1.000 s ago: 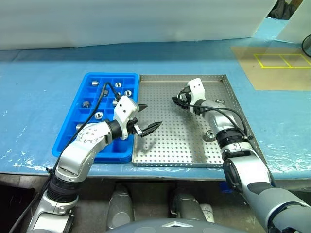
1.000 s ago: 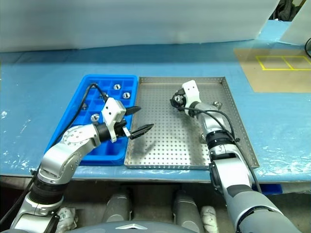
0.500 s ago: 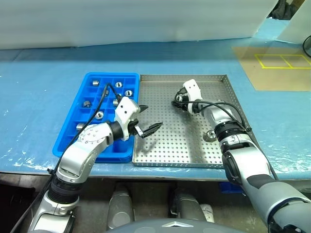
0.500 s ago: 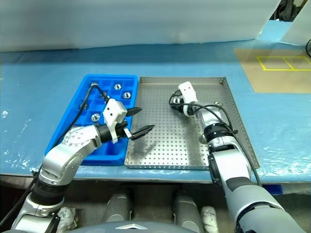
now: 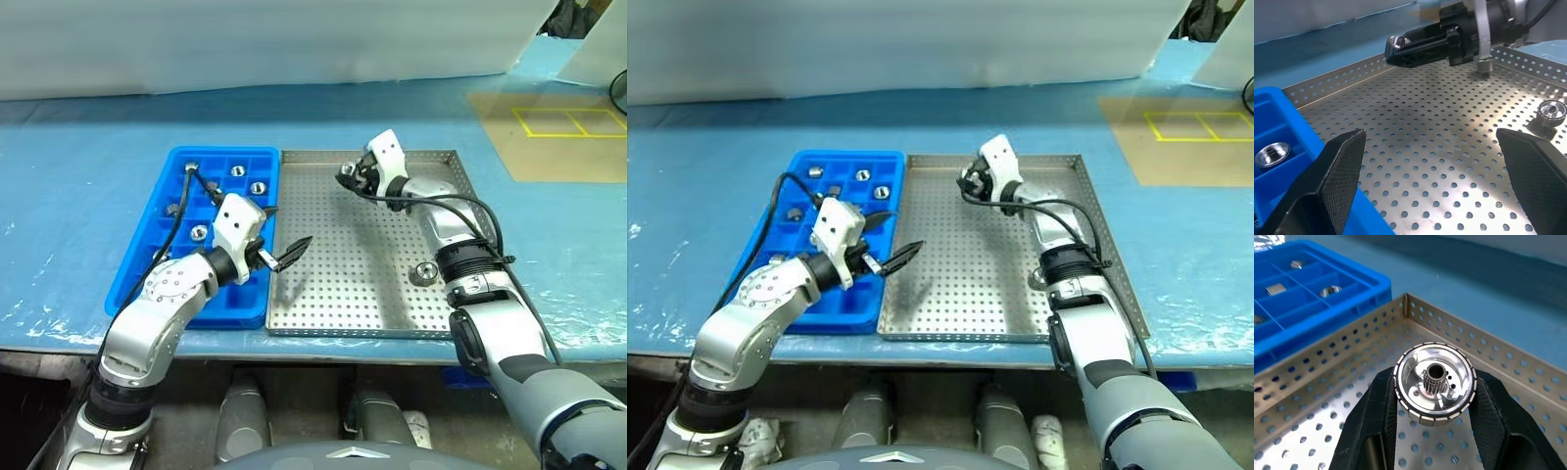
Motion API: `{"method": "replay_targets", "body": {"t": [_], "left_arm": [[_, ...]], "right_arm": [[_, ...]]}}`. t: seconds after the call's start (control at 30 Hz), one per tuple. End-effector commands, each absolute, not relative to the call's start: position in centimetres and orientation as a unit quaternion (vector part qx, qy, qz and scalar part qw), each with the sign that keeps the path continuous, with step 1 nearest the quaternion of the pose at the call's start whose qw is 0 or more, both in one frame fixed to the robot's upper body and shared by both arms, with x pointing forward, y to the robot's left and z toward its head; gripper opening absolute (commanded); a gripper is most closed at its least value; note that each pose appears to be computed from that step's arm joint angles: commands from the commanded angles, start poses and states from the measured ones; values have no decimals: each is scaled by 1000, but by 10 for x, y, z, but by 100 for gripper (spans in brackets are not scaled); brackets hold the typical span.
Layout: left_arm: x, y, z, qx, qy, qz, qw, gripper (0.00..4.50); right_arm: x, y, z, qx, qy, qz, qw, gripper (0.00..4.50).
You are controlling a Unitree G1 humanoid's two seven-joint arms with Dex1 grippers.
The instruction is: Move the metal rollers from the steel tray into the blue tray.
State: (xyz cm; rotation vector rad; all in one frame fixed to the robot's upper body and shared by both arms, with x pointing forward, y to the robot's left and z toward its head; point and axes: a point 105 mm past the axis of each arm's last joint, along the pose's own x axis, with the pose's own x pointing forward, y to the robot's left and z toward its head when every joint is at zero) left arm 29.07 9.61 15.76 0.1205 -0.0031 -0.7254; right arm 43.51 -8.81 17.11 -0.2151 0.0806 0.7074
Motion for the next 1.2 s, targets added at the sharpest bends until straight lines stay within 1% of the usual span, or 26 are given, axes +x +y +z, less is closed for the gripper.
{"method": "replay_targets", "body": {"t": [0.03,0.1,0.3,0.43,0.53,0.73,0.9,1.07,1.2], "left_arm": [[285,113,170,71,-29,-288,955,450],[279,121,166,70,-22,-259,963,450],[259,129,157,46,-14,-220,974,450],[243,138,148,34,3,-194,980,450],[230,145,142,28,14,-173,984,450],[209,147,134,13,29,-159,987,450],[203,147,126,15,35,-151,988,450],[200,151,118,18,37,-142,989,450],[199,152,113,18,36,-142,989,450]], "right_arm": [[424,-59,208,-93,-24,396,913,162],[417,-41,207,-94,-20,428,899,162],[400,2,195,-98,-6,499,861,162],[384,30,185,-113,9,553,825,162],[372,41,177,-113,31,593,796,162],[354,52,162,-120,70,643,753,162],[338,61,141,-138,111,671,720,162],[330,69,135,-140,120,681,709,162],[330,75,134,-146,115,676,713,162]]}}
